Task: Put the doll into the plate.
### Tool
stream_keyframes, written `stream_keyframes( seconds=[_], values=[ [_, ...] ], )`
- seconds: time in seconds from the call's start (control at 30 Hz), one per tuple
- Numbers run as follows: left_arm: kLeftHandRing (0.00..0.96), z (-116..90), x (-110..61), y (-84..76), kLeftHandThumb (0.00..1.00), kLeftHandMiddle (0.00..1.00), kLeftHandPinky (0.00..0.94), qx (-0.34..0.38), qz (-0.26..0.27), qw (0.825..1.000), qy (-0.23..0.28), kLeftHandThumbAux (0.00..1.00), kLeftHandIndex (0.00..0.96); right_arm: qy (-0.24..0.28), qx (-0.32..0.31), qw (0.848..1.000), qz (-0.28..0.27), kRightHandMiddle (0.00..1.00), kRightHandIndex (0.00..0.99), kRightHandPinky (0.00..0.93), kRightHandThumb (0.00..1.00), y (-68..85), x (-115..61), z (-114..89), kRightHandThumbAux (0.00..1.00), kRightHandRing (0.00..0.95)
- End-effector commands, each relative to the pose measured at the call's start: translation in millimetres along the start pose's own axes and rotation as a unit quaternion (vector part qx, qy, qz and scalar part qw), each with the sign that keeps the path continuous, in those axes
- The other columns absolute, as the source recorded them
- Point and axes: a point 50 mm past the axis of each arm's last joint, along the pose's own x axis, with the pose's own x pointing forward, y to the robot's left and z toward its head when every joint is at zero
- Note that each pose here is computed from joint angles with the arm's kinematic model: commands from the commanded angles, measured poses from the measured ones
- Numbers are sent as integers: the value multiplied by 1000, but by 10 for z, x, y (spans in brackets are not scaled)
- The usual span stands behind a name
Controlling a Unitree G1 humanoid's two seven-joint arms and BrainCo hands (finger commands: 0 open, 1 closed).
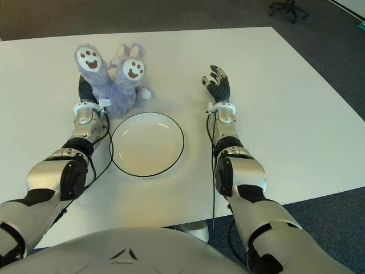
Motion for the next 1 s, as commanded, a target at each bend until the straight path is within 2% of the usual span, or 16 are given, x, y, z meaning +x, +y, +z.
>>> stream_keyframes(
  seconds=[0.03,0.13,0.17,0.23,0.53,0.7,1.0],
  values=[
    [716,-99,-35,-3,839,545,702,27,15,999,30,661,418,81,4,997,-7,131,169,124,495,-14,-232,-422,833,102],
    [739,-103,-34,-6,840,548,736,33,23,999,34,661,419,80,2,997,-9,134,172,125,498,-15,-233,-423,834,106],
    [766,-102,-34,-7,748,717,772,34,24,999,34,684,437,80,2,997,-9,136,175,125,498,-15,-234,-423,834,106],
    [784,-100,-35,-10,721,774,808,36,28,998,33,691,443,80,1,997,-10,137,174,124,497,-15,-235,-423,834,106],
    [816,-103,-44,-13,720,813,837,50,31,998,28,693,444,79,-4,997,-10,139,181,118,496,-15,-240,-427,840,103],
    [808,-119,-48,3,720,801,762,58,24,998,32,697,443,79,-5,997,-9,136,162,114,496,-14,-242,-429,845,102],
    [796,-128,-53,14,722,789,739,63,24,997,33,699,442,80,-1,997,-10,137,158,99,529,-11,-244,-434,847,99]
  ],
)
